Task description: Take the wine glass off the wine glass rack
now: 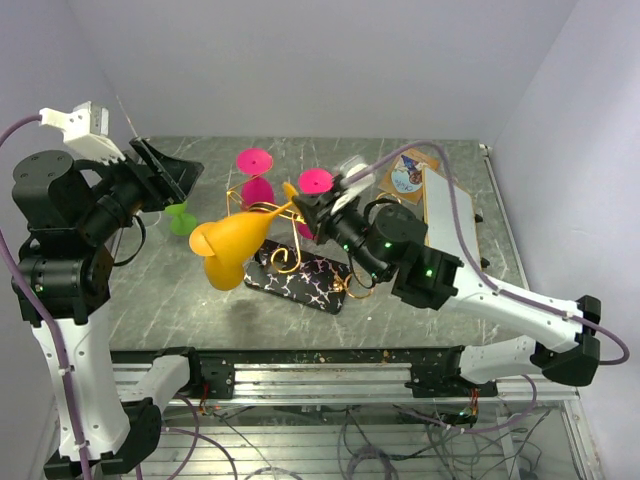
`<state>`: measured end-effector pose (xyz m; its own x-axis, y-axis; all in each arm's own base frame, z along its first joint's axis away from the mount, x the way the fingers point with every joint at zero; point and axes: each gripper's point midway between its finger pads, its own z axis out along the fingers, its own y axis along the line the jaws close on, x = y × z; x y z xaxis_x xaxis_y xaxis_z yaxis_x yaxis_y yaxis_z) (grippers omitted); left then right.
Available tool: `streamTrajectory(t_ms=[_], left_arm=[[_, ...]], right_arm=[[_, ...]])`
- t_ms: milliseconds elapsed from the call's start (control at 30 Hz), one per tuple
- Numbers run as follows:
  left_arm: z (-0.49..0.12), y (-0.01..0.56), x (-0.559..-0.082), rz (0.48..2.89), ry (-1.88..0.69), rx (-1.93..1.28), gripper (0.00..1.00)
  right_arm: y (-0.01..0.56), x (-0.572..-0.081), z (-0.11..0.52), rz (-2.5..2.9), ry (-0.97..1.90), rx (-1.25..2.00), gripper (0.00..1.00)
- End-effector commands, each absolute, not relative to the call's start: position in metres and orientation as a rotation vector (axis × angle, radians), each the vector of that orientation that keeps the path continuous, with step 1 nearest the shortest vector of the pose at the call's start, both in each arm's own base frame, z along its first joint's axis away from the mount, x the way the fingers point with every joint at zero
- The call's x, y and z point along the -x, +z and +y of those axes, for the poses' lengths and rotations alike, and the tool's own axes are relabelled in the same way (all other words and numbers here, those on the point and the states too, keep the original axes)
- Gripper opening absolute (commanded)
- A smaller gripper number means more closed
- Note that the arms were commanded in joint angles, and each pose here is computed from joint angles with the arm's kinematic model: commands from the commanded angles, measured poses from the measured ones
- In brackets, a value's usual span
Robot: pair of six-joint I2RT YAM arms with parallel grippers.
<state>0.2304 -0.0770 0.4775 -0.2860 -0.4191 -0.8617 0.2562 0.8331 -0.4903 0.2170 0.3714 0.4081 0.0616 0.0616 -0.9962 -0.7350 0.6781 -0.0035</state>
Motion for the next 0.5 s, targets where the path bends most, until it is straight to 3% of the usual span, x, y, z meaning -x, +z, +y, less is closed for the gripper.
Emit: streamTrajectory(t_ms=[0, 233, 467], left_arm=[[-0.095, 0.498, -0.222, 1.666, -0.787, 0.068, 0.74], [-0.108, 0.509, -0.212, 1.614, -0.89, 0.036, 0.75], [-0.125, 0.507, -0.209, 1.587, -1.024, -0.028, 0.76]], right_arm=[[0.445, -0.233, 0.323, 1.487, 0.741, 0.123, 0.0], [0.45, -0.239, 0.291, 1.504, 0.773, -0.131, 0.0], [0.461, -0.241, 0.28, 1.474, 0.78, -0.179, 0.0]])
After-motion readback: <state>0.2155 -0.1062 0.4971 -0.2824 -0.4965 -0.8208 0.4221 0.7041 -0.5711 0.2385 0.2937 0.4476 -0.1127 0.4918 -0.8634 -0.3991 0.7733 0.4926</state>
